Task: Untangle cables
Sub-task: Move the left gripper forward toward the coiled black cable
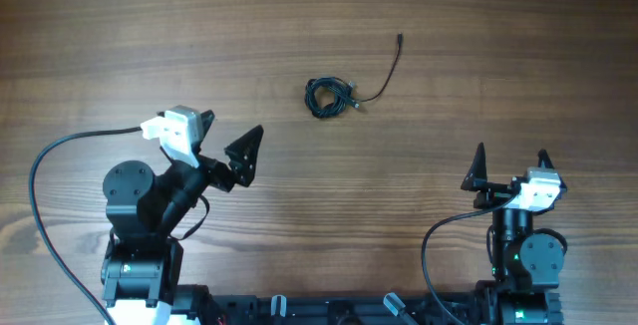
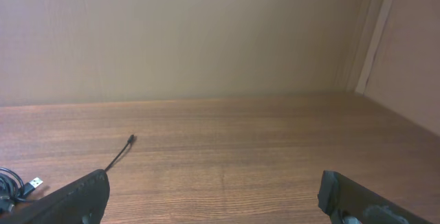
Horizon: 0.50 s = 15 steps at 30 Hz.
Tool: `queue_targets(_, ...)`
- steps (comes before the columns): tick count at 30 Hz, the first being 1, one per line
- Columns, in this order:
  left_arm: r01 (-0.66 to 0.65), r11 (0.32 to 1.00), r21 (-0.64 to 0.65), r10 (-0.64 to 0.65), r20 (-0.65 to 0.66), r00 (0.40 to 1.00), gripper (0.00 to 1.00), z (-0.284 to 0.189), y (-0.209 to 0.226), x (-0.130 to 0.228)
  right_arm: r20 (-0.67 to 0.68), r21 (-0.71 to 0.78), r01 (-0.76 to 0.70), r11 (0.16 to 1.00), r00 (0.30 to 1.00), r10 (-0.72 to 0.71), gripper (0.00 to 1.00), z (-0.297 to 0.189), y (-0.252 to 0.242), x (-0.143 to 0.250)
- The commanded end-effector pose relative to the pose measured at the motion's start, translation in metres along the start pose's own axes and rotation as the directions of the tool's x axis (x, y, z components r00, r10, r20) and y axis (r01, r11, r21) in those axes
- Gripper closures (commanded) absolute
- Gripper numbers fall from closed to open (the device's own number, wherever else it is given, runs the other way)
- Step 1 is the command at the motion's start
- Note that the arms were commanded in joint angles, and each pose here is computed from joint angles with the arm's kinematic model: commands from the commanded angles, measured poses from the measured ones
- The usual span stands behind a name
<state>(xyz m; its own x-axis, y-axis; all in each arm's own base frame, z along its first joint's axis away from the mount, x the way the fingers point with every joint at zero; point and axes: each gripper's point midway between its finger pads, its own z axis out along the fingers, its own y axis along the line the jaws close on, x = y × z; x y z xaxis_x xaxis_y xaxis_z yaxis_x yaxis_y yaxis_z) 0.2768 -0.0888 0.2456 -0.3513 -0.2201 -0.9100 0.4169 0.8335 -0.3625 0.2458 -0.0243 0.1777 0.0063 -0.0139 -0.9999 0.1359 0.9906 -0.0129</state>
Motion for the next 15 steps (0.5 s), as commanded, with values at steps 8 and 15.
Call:
queue_targets(8, 0.048, 0.998, 0.041, -0.048, -0.006, 0.999, 0.02, 0.001, -0.007, -0.006, 0.010, -0.015, 0.010, 1.000, 1.000, -0.010, 0.00, -0.001, 0.003, -0.002)
queue_targets(15, 0.095, 0.994, -0.052, -0.099, -0.070, 0.993, 0.07, 0.012, 0.011, -0.007, 0.010, -0.015, 0.010, 1.000, 1.000, -0.010, 0.00, -0.001, 0.003, -0.002)
